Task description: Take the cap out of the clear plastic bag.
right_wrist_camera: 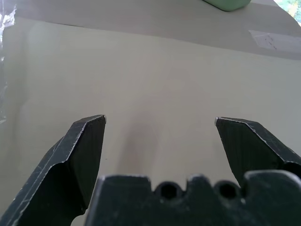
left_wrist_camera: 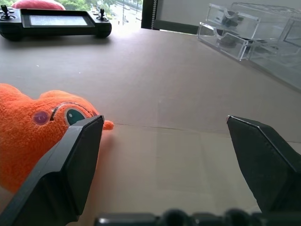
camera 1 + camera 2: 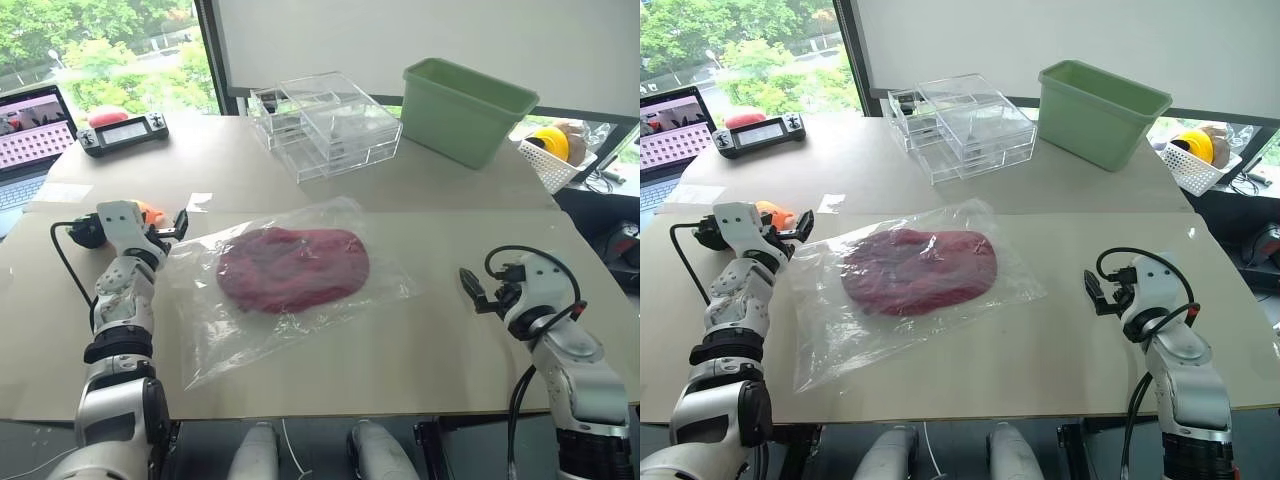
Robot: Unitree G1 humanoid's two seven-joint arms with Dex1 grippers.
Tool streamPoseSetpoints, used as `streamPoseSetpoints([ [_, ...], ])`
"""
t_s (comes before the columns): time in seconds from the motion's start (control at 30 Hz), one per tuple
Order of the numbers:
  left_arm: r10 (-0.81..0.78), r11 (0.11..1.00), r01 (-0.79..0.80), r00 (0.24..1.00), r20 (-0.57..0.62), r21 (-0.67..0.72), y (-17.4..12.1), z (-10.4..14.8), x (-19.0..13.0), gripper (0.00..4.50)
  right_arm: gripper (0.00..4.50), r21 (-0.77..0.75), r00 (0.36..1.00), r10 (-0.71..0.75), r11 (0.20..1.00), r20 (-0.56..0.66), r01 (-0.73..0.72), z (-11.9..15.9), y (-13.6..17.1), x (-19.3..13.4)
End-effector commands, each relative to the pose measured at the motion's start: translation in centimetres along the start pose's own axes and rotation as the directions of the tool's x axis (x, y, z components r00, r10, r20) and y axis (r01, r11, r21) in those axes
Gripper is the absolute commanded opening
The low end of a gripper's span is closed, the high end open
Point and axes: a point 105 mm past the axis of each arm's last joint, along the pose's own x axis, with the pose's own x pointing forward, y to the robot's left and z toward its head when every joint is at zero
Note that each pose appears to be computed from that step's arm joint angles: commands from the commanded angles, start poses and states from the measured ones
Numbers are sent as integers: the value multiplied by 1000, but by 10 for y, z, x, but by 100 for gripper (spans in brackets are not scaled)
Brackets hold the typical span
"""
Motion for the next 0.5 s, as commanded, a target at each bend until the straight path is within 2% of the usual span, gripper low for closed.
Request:
streamPoseSetpoints([
  [0.03, -45, 999, 43, 997, 62, 34, -11, 17, 5, 450, 447, -22, 998, 8, 1000, 57, -6, 16, 2, -2],
  [0.13, -65, 998, 65, 996, 68, 12, -17, 18, 8, 450, 447, -8, 998, 25, 1000, 62, -24, 16, 2, -3],
  [0.2, -118, 993, 118, 991, 64, 11, -24, 20, 9, 450, 447, -21, 994, 90, 996, 63, -89, 23, 10, -2],
  [0.3, -255, 967, 253, 964, 74, 43, -46, 31, 9, 450, 447, -92, 919, 390, 918, 46, -385, 41, 59, -16],
  [0.4, -469, 881, 464, 881, 54, 87, -76, 43, -3, 450, 447, -97, 706, 706, 708, 57, -700, 62, 113, -56],
  [0.47, -622, 778, 619, 783, 0, 106, -95, 48, -22, 450, 447, -95, 570, 821, 569, 29, -817, 68, 132, -79],
  [0.5, -661, 745, 659, 750, -18, 108, -100, 49, -29, 450, 447, -90, 538, 843, 537, 19, -839, 69, 136, -84],
])
